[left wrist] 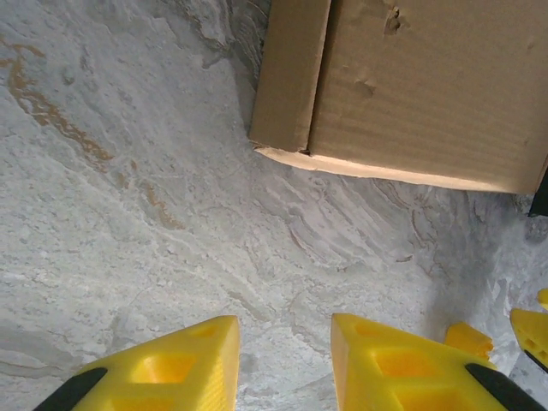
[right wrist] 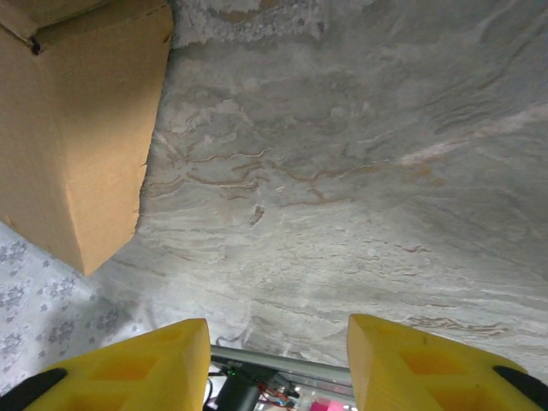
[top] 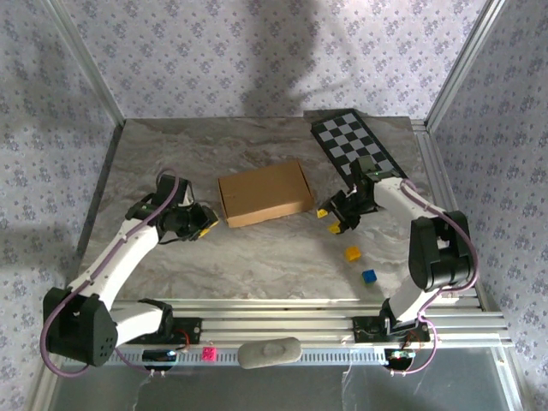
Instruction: Fold the paper box
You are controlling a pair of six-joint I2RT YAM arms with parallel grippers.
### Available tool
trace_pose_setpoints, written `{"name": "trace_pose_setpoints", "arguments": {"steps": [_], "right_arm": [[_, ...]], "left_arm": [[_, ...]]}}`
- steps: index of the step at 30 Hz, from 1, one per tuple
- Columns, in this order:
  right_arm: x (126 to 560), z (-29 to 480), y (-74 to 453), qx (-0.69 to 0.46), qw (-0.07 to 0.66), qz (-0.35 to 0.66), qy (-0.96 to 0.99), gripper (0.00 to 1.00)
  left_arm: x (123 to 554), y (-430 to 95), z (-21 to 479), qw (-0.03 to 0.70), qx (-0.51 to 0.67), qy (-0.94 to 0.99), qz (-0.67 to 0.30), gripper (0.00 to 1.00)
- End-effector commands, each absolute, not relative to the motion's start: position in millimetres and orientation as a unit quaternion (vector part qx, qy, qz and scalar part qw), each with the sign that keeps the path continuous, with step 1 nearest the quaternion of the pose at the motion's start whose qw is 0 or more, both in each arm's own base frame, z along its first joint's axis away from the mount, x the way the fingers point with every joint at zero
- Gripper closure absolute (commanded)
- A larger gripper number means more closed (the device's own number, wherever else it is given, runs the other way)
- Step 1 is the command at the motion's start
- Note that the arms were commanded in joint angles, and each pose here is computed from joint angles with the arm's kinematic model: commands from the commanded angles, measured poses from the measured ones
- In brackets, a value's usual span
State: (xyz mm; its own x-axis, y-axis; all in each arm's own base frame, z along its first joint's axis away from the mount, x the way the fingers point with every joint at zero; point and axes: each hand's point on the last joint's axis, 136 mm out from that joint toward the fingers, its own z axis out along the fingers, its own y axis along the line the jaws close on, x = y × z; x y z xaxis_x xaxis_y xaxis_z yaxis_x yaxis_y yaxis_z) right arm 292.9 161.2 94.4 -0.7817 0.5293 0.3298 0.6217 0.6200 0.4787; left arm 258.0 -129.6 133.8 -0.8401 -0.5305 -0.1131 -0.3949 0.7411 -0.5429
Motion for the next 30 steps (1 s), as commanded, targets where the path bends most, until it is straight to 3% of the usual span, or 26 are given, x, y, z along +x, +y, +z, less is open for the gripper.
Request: {"name": "trace_pose_setpoints", "arguments": {"steps": [1, 3, 5, 6, 7, 8, 14, 19, 22, 27, 30], "right_arm": [[299.9, 115.3, 146.2, -0.314, 0.031, -0.278, -0.907, 0.50], [306.0, 127.8, 139.6, -0.308, 0.000, -0.274, -0.911, 0.44], [309.3, 140.2, 128.7, -0.300, -0.034, -0.260, -0.917, 0.28], [317.2, 160.6, 121.2, -0.293, -0.068, -0.254, -0.919, 0.19], [318.5, 173.8, 110.3, -0.287, -0.096, -0.236, -0.923, 0.01], [320.5, 187.8, 101.8, -0.278, -0.125, -0.224, -0.926, 0.00], [304.7, 264.1, 50.7, -0.262, -0.261, -0.183, -0.911, 0.00], [278.8, 284.5, 2.9, -0.289, -0.329, -0.111, -0.892, 0.00], [267.2, 281.5, -30.5, -0.305, -0.398, -0.039, -0.865, 0.00], [263.0, 238.7, -59.6, -0.283, -0.529, 0.039, -0.799, 0.00], [261.3, 200.1, -63.4, -0.248, -0.526, 0.082, -0.810, 0.00]], "left_arm": [[264.1, -125.2, 149.4, 0.152, -0.248, 0.924, -0.249, 0.66], [269.5, -122.3, 159.0, 0.167, -0.245, 0.923, -0.247, 0.64], [274.5, -116.6, 174.2, 0.190, -0.238, 0.921, -0.244, 0.58], [277.1, -112.8, 185.3, 0.209, -0.232, 0.918, -0.243, 0.46], [279.2, -107.9, 198.6, 0.233, -0.227, 0.915, -0.240, 0.30], [280.9, -103.5, 209.5, 0.254, -0.221, 0.912, -0.235, 0.01], [277.2, -56.8, 267.6, 0.391, -0.227, 0.874, -0.175, 0.00], [255.1, 19.9, 257.3, 0.413, -0.354, 0.839, 0.006, 0.01], [235.1, 55.4, 252.5, 0.419, -0.398, 0.809, 0.105, 0.01], [259.5, 58.9, 233.9, 0.493, -0.262, 0.812, 0.170, 0.01], [275.6, 49.8, 205.5, 0.506, -0.188, 0.823, 0.175, 0.00]]}}
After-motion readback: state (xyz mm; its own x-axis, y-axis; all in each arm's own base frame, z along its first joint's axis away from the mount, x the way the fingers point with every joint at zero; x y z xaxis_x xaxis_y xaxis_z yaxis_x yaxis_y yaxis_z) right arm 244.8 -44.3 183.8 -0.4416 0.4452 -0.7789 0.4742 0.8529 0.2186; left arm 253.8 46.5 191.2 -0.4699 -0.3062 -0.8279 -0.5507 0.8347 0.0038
